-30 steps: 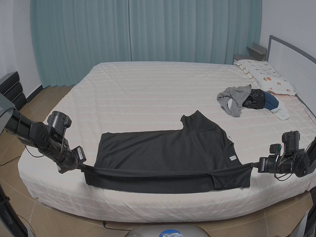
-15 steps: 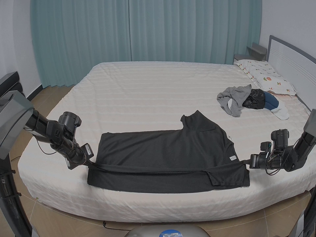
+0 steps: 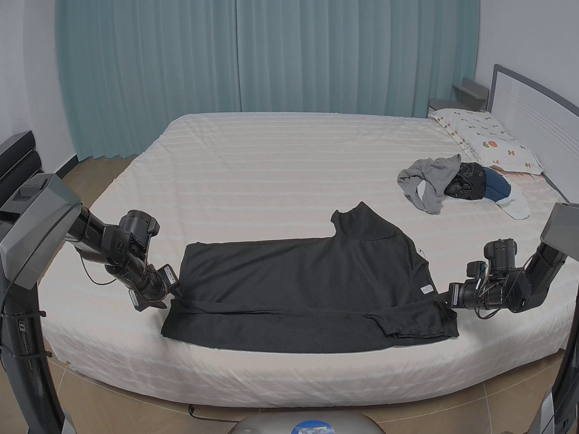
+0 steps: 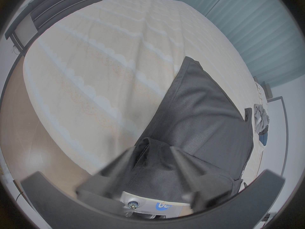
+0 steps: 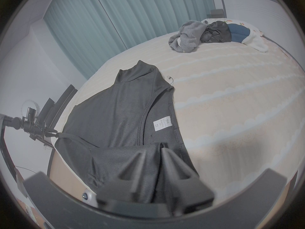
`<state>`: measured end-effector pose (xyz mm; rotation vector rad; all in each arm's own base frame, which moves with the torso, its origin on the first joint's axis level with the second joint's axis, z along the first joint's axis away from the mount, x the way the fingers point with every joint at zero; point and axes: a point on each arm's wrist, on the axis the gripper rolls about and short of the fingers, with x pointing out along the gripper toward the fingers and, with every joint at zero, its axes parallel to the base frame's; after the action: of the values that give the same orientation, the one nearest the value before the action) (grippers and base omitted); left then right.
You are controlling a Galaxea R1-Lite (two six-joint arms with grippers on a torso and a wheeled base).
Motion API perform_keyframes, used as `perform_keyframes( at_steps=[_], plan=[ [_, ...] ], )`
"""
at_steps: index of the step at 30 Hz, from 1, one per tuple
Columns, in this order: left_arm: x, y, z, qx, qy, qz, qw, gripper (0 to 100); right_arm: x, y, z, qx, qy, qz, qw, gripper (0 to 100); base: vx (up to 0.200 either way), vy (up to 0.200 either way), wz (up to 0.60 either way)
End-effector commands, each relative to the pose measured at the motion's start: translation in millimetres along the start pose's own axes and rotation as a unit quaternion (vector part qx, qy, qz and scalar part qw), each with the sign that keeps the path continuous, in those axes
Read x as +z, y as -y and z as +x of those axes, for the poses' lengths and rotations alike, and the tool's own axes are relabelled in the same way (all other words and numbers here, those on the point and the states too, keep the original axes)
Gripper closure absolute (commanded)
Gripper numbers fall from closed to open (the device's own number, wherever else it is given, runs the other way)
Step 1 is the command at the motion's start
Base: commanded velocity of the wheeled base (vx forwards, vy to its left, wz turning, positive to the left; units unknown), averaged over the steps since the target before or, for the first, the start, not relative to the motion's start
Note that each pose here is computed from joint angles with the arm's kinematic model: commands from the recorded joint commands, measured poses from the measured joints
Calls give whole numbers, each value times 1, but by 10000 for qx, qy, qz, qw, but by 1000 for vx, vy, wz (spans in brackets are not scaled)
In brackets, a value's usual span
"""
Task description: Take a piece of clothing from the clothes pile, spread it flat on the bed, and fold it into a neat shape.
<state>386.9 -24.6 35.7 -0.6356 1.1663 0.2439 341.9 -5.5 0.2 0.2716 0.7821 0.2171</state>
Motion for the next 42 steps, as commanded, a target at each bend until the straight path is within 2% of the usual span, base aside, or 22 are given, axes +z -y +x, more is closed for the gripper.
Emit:
perform_keyframes(
  at_steps=[1,7,12,15,19,25,32,39,42],
  plan=[
    [1,0,0,-1,4,-12,10000,0,3,-3,-1,34,62,115,9999,0,0,0,0],
    [3,-2,-17,-81,144,-42,9999,0,15,-10,-20,90,356,411,9985,0,0,0,0],
    [4,-6,-58,-356,420,-129,9984,0,15,-23,-51,189,518,962,9938,0,0,0,0],
    [-1,-9,-71,-558,346,-333,9973,0,7,-29,-61,244,440,1342,9897,0,0,0,0],
    [-3,-11,-74,-767,163,-891,9929,0,-6,-37,-70,324,325,1737,9837,0,0,0,0],
    [-17,-21,-67,-933,-406,-988,9899,0,-11,-43,-73,502,454,2327,9702,0,167,0,0],
    [-18,-22,-67,-956,-460,-1006,9892,0,-18,-40,-64,492,328,2634,9629,0,57,0,0],
    [-20,-23,-61,-888,-564,-1052,9889,0,-24,-35,-52,446,236,2681,9621,0,0,0,0],
    [-20,-23,-62,-891,-566,-1096,9884,0,-25,-35,-51,463,268,2670,9622,0,0,-200,0]
  ],
)
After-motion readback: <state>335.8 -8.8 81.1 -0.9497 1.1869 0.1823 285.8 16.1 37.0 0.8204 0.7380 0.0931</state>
